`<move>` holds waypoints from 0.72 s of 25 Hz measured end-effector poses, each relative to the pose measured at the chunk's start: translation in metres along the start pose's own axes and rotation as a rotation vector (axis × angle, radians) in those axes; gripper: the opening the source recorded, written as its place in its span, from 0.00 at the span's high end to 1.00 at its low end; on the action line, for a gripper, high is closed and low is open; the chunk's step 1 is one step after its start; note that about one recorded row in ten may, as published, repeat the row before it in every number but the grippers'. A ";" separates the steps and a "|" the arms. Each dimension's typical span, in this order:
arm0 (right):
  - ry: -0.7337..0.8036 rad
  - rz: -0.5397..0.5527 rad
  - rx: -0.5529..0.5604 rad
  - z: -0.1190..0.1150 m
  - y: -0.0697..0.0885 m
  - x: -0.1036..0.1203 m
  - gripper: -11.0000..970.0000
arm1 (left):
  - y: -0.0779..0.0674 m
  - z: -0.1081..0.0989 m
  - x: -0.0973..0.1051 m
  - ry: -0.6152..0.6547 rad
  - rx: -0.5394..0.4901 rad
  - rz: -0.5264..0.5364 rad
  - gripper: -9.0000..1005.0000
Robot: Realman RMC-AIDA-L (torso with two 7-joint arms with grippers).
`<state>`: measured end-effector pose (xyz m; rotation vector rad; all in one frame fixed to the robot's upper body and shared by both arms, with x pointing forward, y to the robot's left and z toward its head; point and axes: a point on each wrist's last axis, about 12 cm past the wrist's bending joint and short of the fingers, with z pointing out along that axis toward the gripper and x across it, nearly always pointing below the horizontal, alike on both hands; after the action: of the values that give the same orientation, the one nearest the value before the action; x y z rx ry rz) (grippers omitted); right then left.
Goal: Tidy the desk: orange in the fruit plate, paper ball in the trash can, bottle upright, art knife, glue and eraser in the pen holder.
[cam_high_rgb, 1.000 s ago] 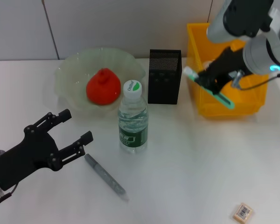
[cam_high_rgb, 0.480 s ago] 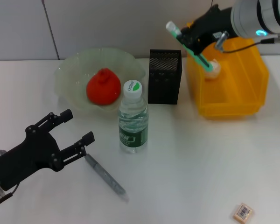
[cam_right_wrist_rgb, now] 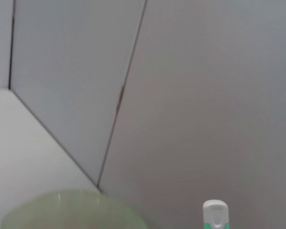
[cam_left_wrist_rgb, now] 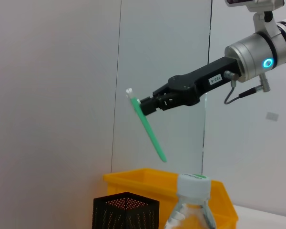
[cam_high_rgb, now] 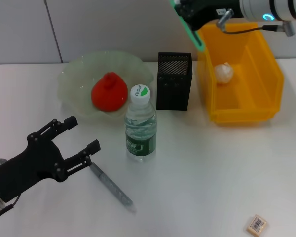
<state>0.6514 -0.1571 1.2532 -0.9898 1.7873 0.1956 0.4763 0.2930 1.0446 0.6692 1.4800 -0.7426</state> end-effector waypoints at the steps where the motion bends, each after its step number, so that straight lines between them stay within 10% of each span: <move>1: -0.015 0.006 -0.004 0.002 0.000 0.001 0.88 | 0.000 0.000 0.000 0.000 0.000 0.000 0.18; 18: -0.221 0.106 -0.037 0.029 -0.005 0.052 0.87 | 0.000 0.001 0.000 -0.001 0.005 -0.002 0.18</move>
<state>0.6688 -0.1722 1.1978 -0.8645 1.6384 0.3909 0.4766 0.2919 1.0447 0.6708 1.4787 -0.7487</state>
